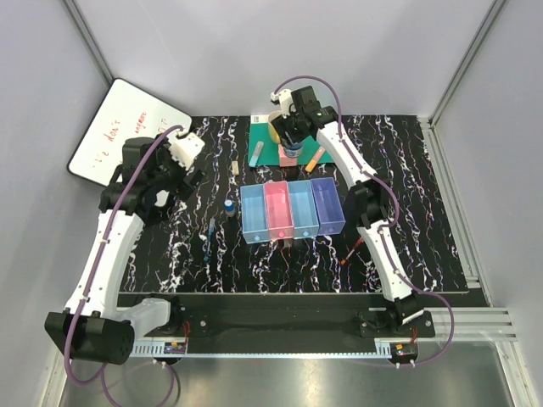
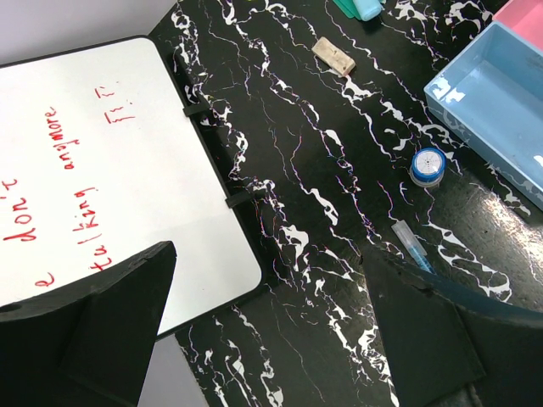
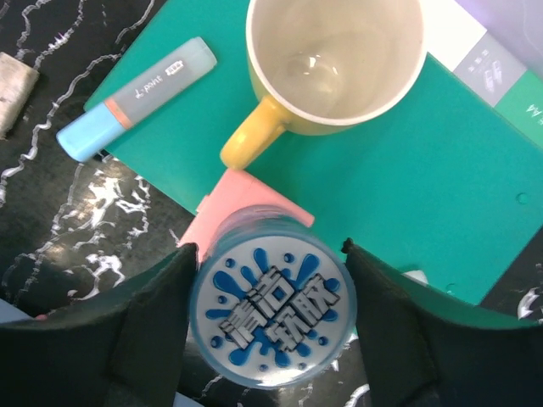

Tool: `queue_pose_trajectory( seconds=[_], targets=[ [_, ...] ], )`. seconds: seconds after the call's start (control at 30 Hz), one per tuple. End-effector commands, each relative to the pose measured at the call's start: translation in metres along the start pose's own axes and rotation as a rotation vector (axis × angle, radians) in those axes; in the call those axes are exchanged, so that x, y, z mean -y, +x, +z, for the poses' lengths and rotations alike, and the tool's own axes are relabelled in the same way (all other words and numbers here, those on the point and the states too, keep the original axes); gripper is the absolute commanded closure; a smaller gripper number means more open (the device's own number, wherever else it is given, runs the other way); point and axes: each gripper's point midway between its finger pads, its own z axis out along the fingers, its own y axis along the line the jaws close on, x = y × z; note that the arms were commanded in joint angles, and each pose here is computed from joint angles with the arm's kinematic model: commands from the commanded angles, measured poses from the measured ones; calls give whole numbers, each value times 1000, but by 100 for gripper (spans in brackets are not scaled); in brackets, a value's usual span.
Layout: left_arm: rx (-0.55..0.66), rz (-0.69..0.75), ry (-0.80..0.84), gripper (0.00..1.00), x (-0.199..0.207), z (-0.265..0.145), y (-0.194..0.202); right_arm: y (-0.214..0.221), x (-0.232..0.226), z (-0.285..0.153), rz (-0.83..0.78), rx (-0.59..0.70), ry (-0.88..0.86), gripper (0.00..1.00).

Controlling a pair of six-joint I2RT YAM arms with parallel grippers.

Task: Sort the stationery into containers
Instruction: Pick up the stationery from the center of the board.

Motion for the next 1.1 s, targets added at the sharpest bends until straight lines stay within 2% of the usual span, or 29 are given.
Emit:
queue_pose_trajectory(
  seconds=[0.0,0.07,0.1,0.17,0.5,0.73,1.07],
  targets=[
    [41,29,-40,1,-8,-5,-11,-13,7,-6,3,43,14,48],
    [42,29,-42,1,-9,-5,-11,-15,7,-7,1,47,13,70],
    [39,28,-40,1,-8,-4,-10,-14,6,-7,1,43,12,78],
    [41,29,-40,1,-8,-3,-10,-15,6,-8,4,45,11,87],
    [44,29,-44,1,-8,-5,-10,-32,10,-28,14,82,31,96],
    [58,32,-48,1,-8,-9,-14,-60,11,-74,32,144,42,100],
    [64,43,-45,1,-3,-16,-10,-37,31,-134,111,94,34,100]
  ],
)
